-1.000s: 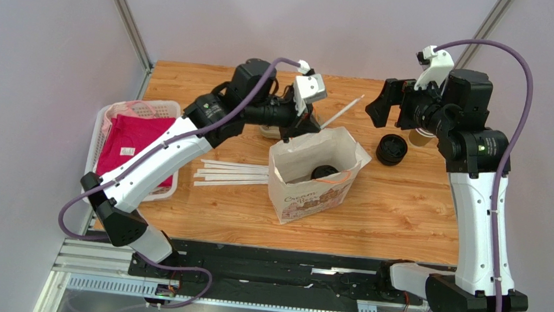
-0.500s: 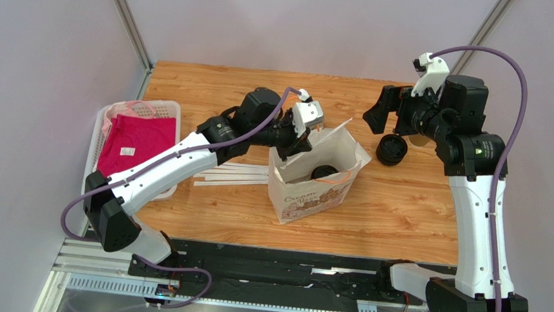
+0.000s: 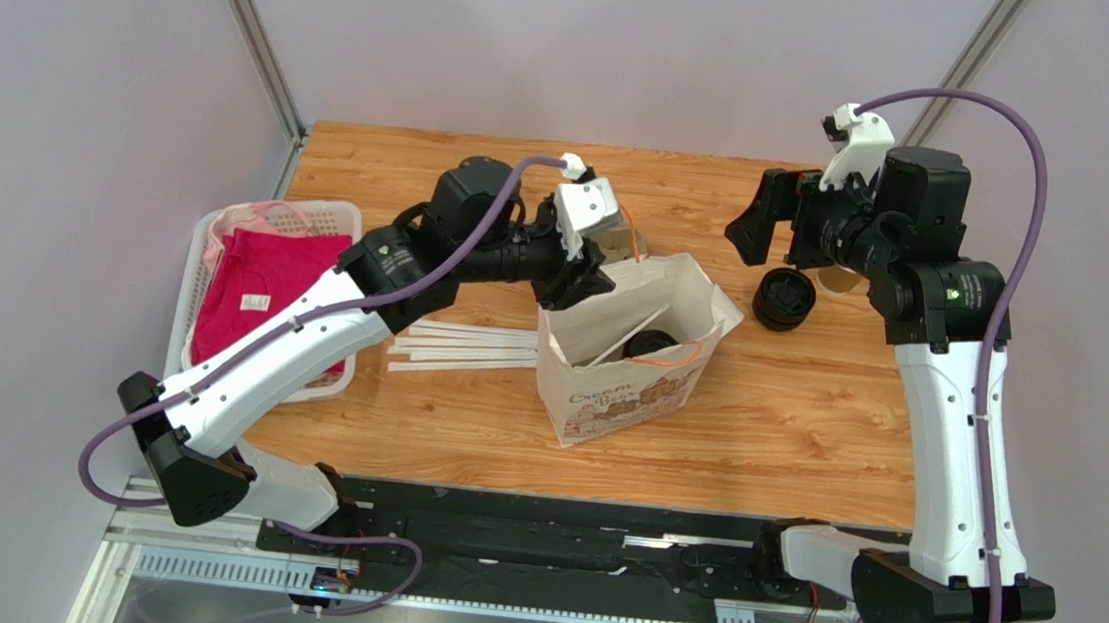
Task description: Pack the takeout coffee
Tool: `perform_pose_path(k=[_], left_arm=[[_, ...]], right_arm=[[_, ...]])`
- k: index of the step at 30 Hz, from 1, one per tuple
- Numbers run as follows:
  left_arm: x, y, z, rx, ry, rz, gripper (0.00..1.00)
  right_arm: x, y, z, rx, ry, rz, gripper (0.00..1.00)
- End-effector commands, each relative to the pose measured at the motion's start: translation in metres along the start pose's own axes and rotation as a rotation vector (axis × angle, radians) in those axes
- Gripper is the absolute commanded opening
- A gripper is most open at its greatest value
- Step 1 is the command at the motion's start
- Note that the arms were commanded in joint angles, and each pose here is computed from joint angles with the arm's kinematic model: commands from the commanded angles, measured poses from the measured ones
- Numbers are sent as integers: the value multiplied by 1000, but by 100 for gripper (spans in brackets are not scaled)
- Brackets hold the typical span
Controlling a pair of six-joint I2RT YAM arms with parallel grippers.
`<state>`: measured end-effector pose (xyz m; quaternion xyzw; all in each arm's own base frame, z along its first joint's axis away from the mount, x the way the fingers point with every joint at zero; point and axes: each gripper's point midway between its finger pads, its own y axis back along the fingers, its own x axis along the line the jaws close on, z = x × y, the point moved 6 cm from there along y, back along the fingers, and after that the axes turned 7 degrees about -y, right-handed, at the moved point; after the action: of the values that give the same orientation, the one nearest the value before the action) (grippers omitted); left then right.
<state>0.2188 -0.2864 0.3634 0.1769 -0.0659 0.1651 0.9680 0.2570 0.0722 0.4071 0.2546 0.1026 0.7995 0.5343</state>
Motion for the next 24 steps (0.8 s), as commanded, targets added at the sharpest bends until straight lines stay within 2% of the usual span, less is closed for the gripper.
perform_pose_path(k=[1, 2, 3, 6, 7, 9, 10, 11, 14, 15, 18, 19, 21, 22, 24], left_arm=[[7, 38, 42, -82, -45, 73, 57], [11, 48, 49, -87, -36, 95, 62], [13, 53, 52, -90, -14, 104, 76], [28, 77, 63, -85, 14, 145, 94], [34, 80, 59, -45, 27, 171, 94], [56, 101, 70, -45, 40, 268, 95], [62, 101, 60, 14, 74, 279, 95], [70, 113, 72, -2, 71, 316, 95], [95, 132, 58, 56, 159, 399, 95], [112, 145, 47, 71, 211, 454, 96], [124, 157, 25, 61, 402, 406, 96], [134, 165, 6, 73, 483, 412, 96], [143, 173, -15, 94, 556, 434, 97], [147, 177, -37, 156, 613, 467, 97], [149, 181, -58, 243, 608, 489, 98]], right_arm=[[-2, 5, 18, -67, 29, -21, 100], [-1, 6, 23, -81, 38, -22, 100], [-5, 5, 25, -85, 38, -34, 100], [-14, 5, 40, -132, 36, -74, 100], [-17, 5, 45, -143, 65, -82, 100], [-26, 4, 57, -169, 69, -106, 100], [-30, 4, 62, -180, 72, -115, 100], [-33, 2, 67, -192, 79, -121, 100], [-53, -2, 81, -221, 96, -169, 100], [-62, -4, 80, -217, 89, -185, 100], [-81, -13, 73, -173, 70, -190, 100], [-87, -18, 64, -143, 60, -190, 100], [-94, -21, 51, -96, 47, -198, 100], [-100, -27, 36, -51, 27, -202, 100], [-100, -23, 21, -22, 13, -201, 100]])
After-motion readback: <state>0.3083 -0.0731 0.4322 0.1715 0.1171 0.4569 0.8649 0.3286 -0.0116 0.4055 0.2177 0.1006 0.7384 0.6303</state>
